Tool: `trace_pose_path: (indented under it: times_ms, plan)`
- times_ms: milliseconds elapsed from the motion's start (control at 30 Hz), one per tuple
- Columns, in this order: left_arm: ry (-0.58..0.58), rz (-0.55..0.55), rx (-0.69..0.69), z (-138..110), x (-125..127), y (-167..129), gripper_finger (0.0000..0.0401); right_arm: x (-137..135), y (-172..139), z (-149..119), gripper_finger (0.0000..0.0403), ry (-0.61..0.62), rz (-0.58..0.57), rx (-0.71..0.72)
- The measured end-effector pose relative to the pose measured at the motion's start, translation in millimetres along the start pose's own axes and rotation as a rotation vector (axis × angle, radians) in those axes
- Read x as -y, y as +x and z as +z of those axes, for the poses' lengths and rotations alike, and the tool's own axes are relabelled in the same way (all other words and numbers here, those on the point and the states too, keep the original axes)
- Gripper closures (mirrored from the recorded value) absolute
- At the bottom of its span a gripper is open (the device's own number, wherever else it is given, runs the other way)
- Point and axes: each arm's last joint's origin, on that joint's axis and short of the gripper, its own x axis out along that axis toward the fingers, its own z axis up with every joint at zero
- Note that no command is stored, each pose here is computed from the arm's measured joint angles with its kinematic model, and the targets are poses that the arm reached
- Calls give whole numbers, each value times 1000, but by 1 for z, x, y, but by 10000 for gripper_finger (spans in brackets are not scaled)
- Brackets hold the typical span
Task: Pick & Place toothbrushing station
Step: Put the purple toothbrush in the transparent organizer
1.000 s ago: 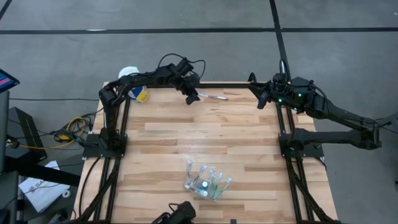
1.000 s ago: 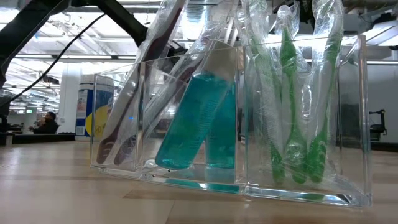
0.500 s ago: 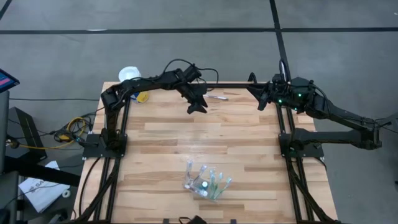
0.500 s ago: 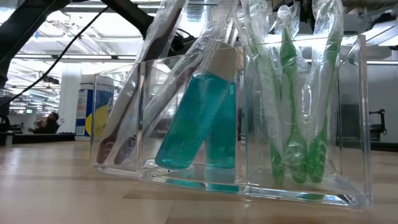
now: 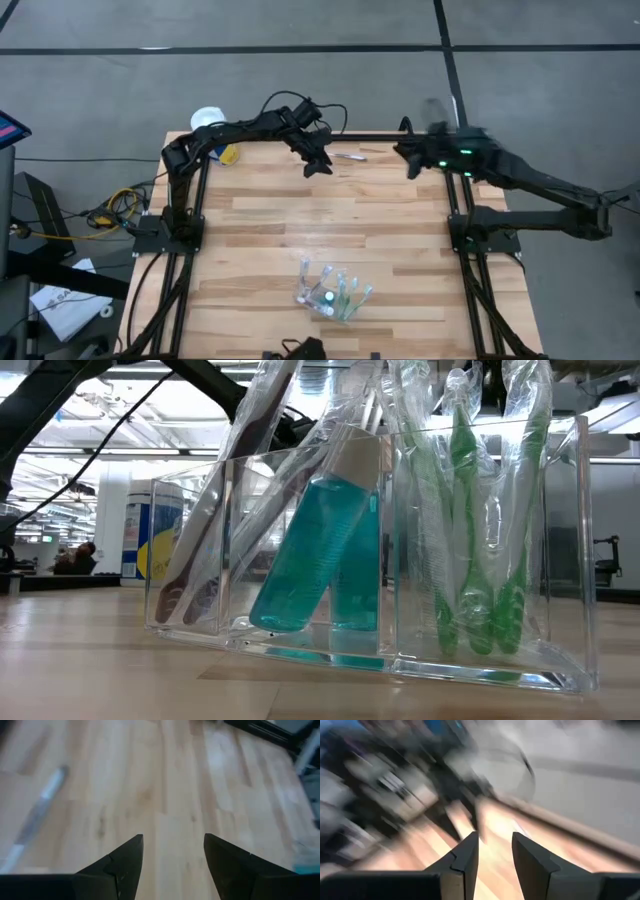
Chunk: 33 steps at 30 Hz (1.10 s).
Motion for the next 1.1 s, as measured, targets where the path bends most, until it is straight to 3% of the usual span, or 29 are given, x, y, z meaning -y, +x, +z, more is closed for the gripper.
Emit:
trace_pose_path:
  times_ms: [133,233,367,467,733,1100]
  plan:
    - [-44,93,6,-4,-19,-14,196,26,38,-18,297,-9,-189,-229]
    - [-102,130,23,-7,-33,-25,196,37,71,-22,327,1,-140,-315]
    - [-188,158,62,-9,-43,-44,196,45,108,-19,392,39,-78,-319]
    - [-177,191,117,-3,-43,-69,196,52,131,-8,399,75,-68,-371]
    - [-189,300,212,-4,-56,-113,197,88,194,6,402,107,-112,-696]
    - [-218,318,222,-7,-61,-120,197,100,269,37,403,29,-37,-877]
